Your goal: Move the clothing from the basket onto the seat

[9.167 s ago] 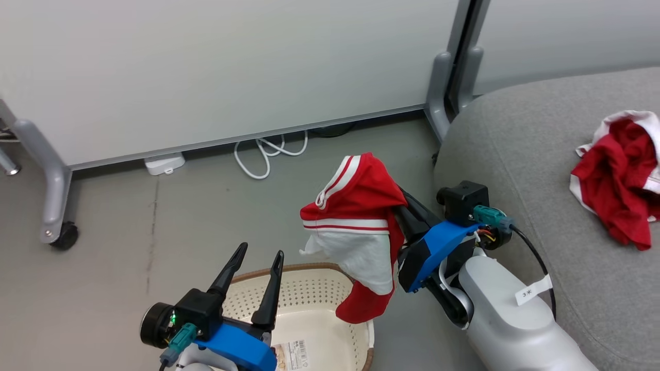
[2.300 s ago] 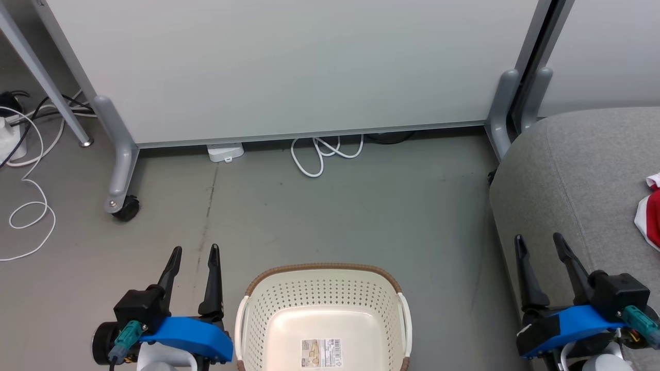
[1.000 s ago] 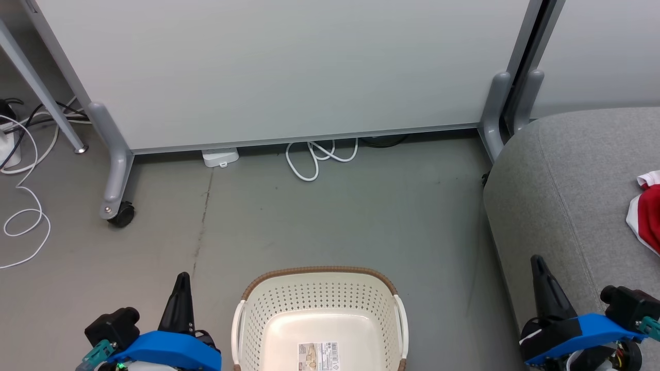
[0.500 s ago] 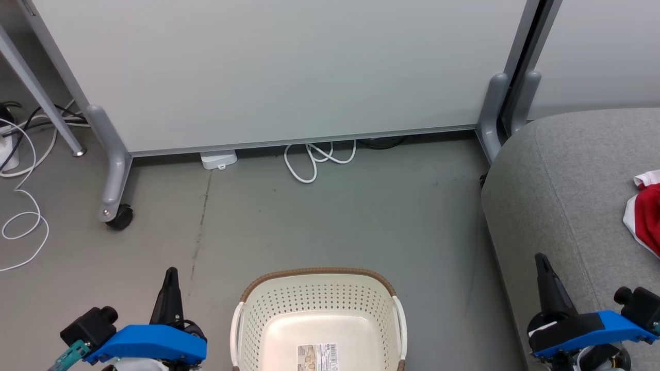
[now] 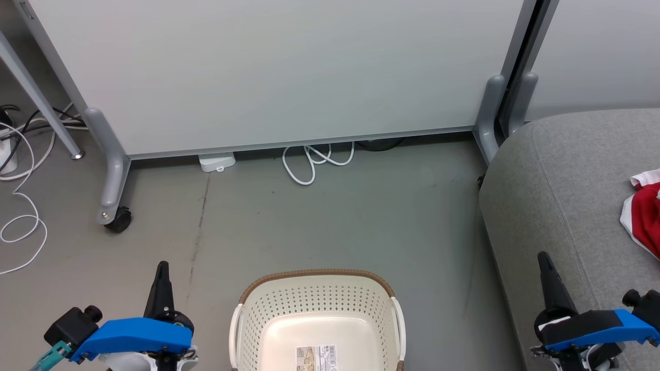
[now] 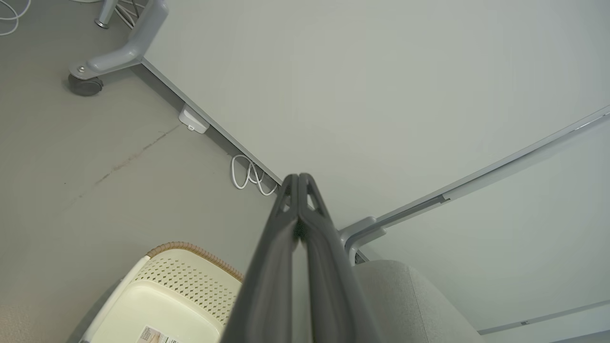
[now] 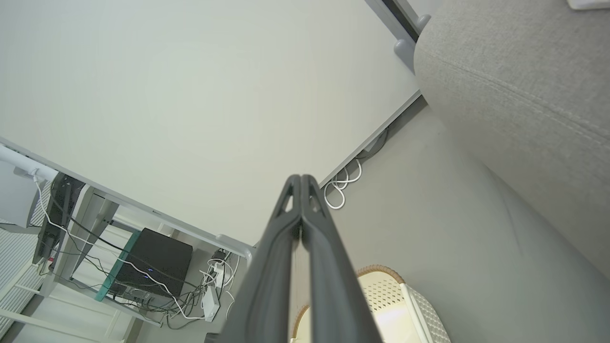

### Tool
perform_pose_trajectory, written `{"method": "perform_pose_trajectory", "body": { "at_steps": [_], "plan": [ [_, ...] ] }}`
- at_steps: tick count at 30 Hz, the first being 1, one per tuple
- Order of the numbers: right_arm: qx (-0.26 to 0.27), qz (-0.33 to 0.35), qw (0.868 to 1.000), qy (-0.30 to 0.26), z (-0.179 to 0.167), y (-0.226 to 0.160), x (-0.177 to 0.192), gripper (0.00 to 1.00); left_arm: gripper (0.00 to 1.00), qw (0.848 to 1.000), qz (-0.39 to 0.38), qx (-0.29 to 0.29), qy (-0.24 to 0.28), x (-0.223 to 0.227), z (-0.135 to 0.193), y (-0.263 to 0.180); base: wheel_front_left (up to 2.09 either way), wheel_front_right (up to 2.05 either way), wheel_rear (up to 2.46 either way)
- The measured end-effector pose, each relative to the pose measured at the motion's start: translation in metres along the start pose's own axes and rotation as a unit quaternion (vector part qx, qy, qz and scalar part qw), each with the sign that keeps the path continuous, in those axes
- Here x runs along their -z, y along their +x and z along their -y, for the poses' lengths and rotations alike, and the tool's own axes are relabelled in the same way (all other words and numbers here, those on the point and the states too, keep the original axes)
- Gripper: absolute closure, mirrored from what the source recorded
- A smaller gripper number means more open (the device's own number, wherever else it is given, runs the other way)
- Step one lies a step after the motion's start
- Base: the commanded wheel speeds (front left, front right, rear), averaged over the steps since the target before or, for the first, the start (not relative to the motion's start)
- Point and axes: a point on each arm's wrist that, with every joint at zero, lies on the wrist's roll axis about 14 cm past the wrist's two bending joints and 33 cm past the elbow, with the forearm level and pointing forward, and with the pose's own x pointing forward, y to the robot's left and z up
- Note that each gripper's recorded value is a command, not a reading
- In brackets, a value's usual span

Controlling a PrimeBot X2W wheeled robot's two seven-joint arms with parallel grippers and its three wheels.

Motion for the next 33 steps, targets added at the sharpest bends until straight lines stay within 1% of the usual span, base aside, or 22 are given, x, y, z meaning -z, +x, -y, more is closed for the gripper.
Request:
{"method": "perform_pose_trajectory", "body": {
  "at_steps": [15, 24, 28, 33],
  "plan": [
    [-0.005, 0.005, 0.996, 0.087, -0.003, 0.001, -0.006, 1.0, 1.0, 0.997, 0.005, 0.008, -0.083, -0.009, 0.007, 0.002, 0.0, 0.0, 0.0],
    [-0.008, 0.006, 0.991, 0.135, -0.005, 0.001, -0.008, 1.0, 1.0, 0.992, 0.009, 0.014, -0.128, -0.014, 0.011, 0.003, 0.0, 0.0, 0.0],
    [-0.011, 0.007, 0.989, 0.148, -0.006, 0.001, -0.01, 1.0, 1.0, 0.99, 0.008, 0.017, -0.141, -0.016, 0.012, 0.004, 0.0, 0.0, 0.0],
    [-0.015, 0.008, 0.984, 0.176, -0.008, 0.001, -0.012, 1.0, 1.0, 0.985, 0.009, 0.023, -0.168, -0.018, 0.015, 0.004, 0.0, 0.0, 0.0]
  ]
}}
